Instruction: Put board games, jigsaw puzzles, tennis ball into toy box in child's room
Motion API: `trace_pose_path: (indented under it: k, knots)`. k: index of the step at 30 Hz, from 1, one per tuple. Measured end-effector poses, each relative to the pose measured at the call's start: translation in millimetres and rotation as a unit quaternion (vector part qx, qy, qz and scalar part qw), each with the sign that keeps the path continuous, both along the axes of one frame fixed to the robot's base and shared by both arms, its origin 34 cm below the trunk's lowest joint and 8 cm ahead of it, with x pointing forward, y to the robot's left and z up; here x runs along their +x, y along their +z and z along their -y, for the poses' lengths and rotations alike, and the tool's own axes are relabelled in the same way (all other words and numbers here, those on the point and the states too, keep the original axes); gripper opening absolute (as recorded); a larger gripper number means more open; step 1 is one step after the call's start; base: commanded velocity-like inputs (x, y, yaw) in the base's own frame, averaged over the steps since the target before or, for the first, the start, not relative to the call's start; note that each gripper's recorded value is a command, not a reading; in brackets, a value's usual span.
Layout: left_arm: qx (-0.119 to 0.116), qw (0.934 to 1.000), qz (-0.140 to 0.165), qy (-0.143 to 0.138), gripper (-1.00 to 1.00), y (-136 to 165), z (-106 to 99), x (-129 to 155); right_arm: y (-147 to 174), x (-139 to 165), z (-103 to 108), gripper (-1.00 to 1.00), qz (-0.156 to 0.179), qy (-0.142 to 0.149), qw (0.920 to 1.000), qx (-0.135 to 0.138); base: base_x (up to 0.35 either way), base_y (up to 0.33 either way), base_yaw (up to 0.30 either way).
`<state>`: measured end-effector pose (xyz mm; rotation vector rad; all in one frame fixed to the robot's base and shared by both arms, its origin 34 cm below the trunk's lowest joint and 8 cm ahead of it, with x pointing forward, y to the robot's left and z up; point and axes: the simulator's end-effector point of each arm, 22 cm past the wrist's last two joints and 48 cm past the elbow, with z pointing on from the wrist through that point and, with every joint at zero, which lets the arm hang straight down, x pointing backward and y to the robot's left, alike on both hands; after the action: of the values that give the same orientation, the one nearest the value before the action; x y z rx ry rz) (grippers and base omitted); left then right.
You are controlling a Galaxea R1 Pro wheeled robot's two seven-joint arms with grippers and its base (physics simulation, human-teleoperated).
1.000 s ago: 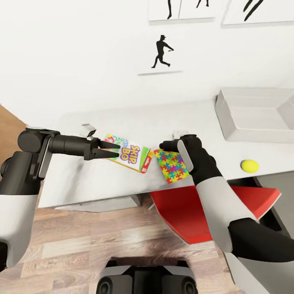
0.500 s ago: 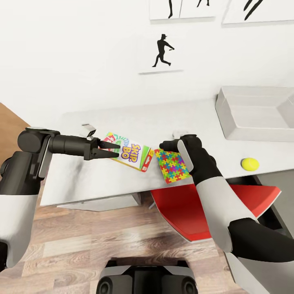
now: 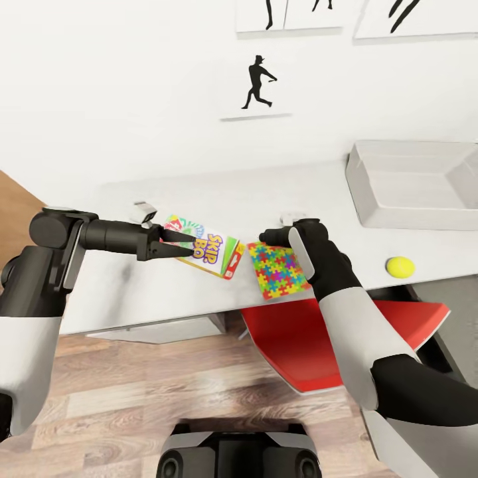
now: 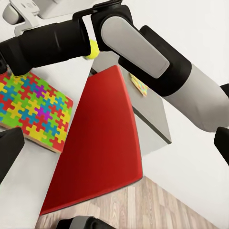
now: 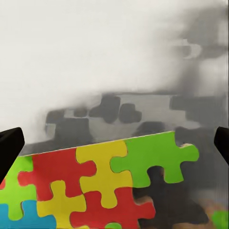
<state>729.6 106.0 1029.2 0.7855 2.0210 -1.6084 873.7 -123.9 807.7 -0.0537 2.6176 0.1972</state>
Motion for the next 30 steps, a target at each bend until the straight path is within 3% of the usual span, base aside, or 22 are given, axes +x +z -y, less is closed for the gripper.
trace_pose_path:
  k: [30]
  knots:
    - [-0.002,1.0,0.001,0.002,1.0,1.4,-1.1,0.8,-1.2,0.1,6.1,1.0,0.0,-0.002,1.0,-0.003,-0.03,-0.013,0.0]
